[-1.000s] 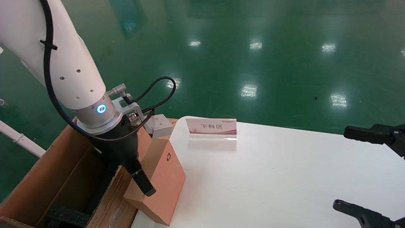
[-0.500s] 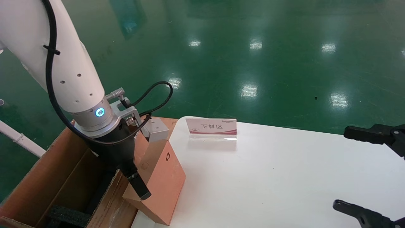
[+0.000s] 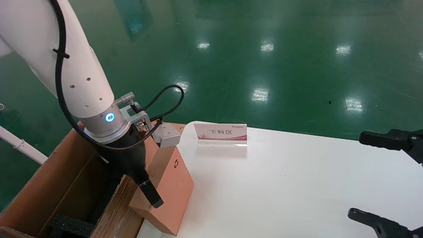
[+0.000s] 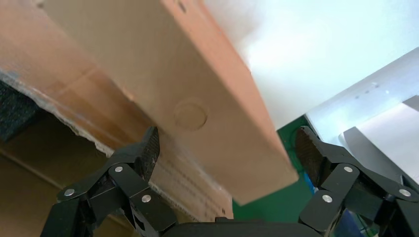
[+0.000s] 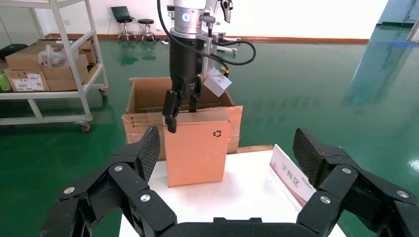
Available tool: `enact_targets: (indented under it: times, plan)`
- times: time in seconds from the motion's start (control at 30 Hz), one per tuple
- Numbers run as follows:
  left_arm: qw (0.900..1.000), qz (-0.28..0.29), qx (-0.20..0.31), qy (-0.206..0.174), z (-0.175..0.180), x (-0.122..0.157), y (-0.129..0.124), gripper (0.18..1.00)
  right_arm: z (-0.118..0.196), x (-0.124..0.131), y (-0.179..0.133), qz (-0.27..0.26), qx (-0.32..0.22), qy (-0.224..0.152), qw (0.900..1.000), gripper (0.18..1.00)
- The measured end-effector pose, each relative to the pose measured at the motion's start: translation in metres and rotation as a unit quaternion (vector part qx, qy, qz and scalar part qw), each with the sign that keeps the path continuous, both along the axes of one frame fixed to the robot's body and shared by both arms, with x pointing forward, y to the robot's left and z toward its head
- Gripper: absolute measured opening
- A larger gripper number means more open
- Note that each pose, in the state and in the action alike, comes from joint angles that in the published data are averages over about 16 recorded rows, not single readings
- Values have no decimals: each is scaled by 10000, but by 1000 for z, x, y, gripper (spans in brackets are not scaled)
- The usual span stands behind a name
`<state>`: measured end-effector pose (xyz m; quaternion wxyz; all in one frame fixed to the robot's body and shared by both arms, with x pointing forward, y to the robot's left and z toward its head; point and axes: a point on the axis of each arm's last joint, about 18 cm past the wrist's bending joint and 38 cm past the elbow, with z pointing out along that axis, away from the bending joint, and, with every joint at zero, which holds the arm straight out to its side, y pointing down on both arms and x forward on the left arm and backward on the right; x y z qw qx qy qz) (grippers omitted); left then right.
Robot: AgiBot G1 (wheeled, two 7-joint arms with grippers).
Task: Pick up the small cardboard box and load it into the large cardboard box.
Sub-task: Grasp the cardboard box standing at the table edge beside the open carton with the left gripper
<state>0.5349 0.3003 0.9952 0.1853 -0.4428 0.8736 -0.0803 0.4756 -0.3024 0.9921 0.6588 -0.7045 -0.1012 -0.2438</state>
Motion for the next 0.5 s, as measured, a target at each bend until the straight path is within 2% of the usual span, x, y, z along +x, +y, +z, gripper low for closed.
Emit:
enact_targets:
  times: [0.27,0.5]
  plan:
    - [10000,36,-32,-38,-1,2,0,1001,0,0,0,0,0,0,10000,1001]
    - [9999,103,-42,-70,-20,20,17,1001,0,0,0,0,0,0,10000,1001]
